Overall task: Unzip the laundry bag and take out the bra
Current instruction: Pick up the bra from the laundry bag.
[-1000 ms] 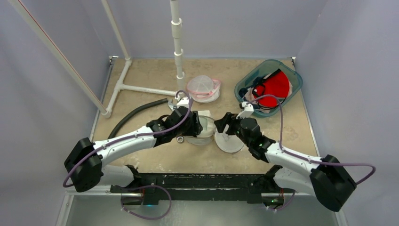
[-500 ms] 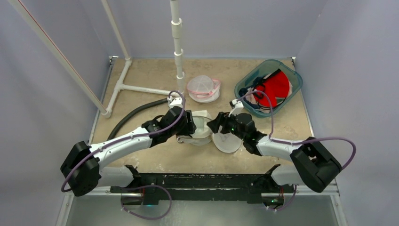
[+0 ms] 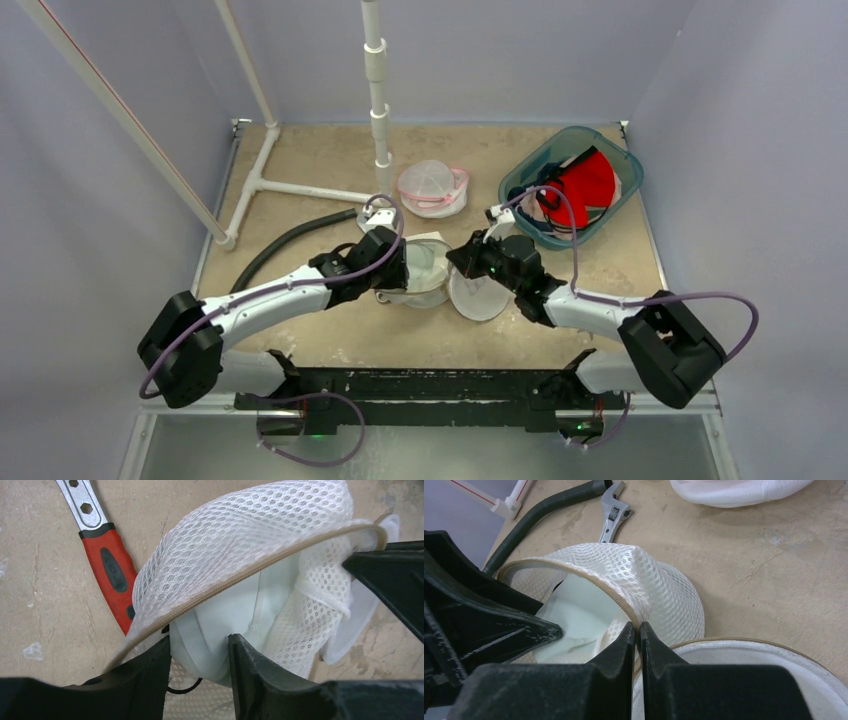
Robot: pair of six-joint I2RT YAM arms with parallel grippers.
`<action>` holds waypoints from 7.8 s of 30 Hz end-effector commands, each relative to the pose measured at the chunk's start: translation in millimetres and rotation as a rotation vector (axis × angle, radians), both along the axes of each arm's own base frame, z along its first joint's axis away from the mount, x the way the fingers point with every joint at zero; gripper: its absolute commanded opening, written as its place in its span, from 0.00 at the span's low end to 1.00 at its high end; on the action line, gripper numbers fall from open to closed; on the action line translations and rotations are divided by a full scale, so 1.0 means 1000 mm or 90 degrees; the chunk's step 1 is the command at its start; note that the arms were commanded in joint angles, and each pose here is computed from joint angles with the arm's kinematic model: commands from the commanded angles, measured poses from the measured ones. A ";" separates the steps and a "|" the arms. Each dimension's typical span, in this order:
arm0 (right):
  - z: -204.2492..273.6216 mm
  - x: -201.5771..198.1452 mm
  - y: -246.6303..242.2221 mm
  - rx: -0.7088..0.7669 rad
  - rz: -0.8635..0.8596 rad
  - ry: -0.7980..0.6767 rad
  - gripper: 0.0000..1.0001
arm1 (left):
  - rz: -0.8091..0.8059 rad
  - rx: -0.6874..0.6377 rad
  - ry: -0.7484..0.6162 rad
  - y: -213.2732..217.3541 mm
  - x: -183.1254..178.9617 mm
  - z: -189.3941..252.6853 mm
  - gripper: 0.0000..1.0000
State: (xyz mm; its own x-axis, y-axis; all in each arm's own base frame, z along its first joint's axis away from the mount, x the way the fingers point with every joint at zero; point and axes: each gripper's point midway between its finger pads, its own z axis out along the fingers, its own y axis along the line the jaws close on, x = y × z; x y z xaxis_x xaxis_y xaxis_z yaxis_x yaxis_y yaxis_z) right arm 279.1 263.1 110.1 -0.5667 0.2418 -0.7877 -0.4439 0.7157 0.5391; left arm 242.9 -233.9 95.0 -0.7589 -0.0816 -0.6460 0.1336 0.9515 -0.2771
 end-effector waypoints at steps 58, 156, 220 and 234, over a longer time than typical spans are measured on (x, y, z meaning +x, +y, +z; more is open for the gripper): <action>0.009 -0.001 -0.041 -0.041 -0.114 0.012 0.10 | -0.259 -0.253 -0.230 -0.049 -0.027 0.158 0.00; 0.348 -0.082 -0.030 0.100 0.146 -0.365 0.00 | -0.116 -0.339 -0.547 0.030 -0.033 0.250 0.69; 0.278 -0.138 0.019 0.323 0.408 -0.146 0.90 | -0.560 -0.592 -0.558 -0.062 -0.112 0.304 0.00; 0.282 -0.156 0.002 0.364 0.394 -0.120 0.93 | -0.649 -0.469 -0.714 -0.031 -0.146 0.338 0.00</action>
